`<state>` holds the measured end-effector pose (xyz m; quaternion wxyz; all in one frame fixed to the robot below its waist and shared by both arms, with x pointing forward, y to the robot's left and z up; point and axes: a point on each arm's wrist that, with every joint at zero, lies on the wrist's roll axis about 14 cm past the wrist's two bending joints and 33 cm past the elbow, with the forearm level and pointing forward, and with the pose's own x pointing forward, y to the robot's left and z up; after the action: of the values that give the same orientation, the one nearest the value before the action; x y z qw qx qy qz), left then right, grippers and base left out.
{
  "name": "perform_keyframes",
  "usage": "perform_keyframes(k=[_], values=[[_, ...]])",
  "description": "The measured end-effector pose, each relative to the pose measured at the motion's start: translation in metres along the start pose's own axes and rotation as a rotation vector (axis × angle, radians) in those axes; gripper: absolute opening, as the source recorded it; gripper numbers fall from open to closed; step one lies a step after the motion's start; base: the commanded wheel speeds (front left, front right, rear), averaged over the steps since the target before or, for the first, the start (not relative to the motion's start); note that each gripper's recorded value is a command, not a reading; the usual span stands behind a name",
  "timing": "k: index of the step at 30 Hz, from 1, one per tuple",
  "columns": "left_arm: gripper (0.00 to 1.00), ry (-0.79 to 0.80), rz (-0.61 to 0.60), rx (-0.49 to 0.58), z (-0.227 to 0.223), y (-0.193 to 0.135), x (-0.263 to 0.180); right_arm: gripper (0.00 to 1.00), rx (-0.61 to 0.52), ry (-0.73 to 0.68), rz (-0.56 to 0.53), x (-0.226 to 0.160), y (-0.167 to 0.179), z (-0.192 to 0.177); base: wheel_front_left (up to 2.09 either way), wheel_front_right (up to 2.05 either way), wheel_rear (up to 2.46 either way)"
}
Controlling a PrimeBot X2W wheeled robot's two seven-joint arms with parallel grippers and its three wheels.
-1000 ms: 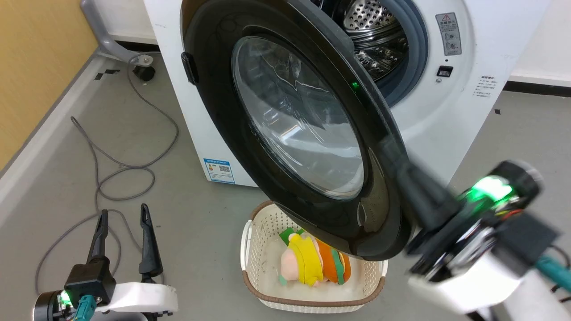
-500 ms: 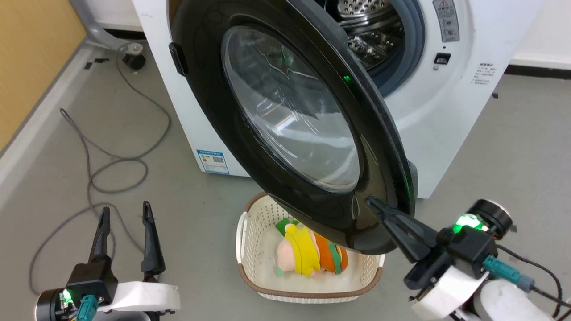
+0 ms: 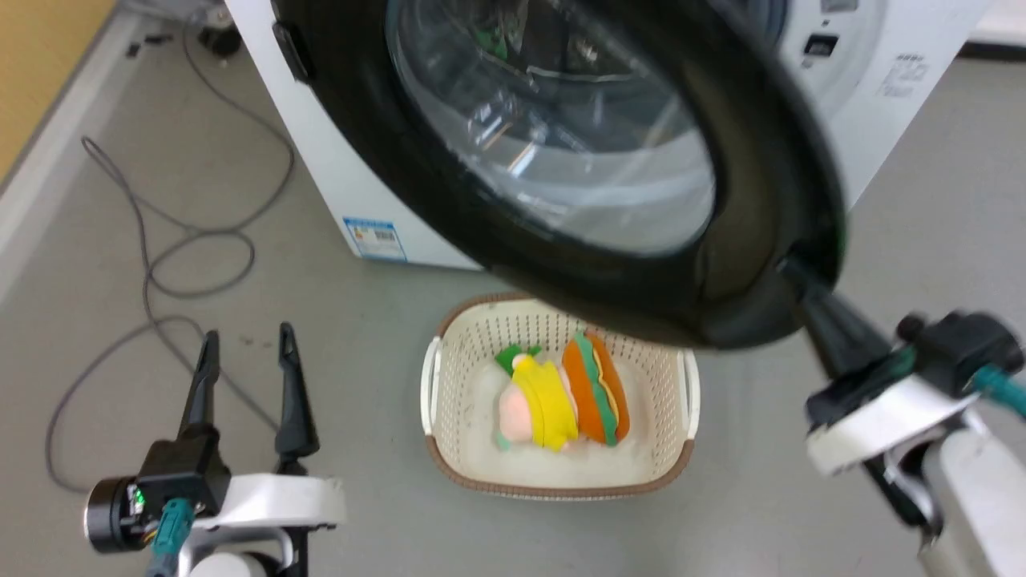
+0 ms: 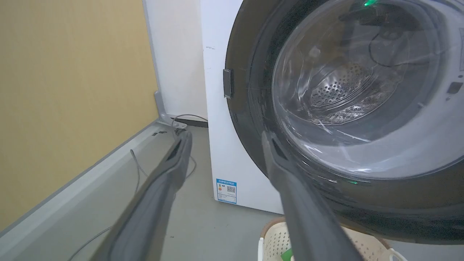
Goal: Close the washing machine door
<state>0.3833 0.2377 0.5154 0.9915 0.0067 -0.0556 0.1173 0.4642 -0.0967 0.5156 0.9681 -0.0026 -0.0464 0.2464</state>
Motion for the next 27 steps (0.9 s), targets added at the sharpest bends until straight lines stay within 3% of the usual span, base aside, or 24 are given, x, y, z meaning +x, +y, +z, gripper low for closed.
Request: perform_keyframes(k=[8,27], values=[[1.0,0.022,-0.03,0.003,-0.014,-0.014,0.02,0.0,0.004,0.015,-0.134,0.036,-0.054,-0.017,0.0,0.0,0.0],[1.0,0.096,-0.005,0.021,-0.047,-0.01,0.037,0.0,0.019,0.046,-0.274,0.112,-0.118,-0.048,0.0,0.0,0.0]])
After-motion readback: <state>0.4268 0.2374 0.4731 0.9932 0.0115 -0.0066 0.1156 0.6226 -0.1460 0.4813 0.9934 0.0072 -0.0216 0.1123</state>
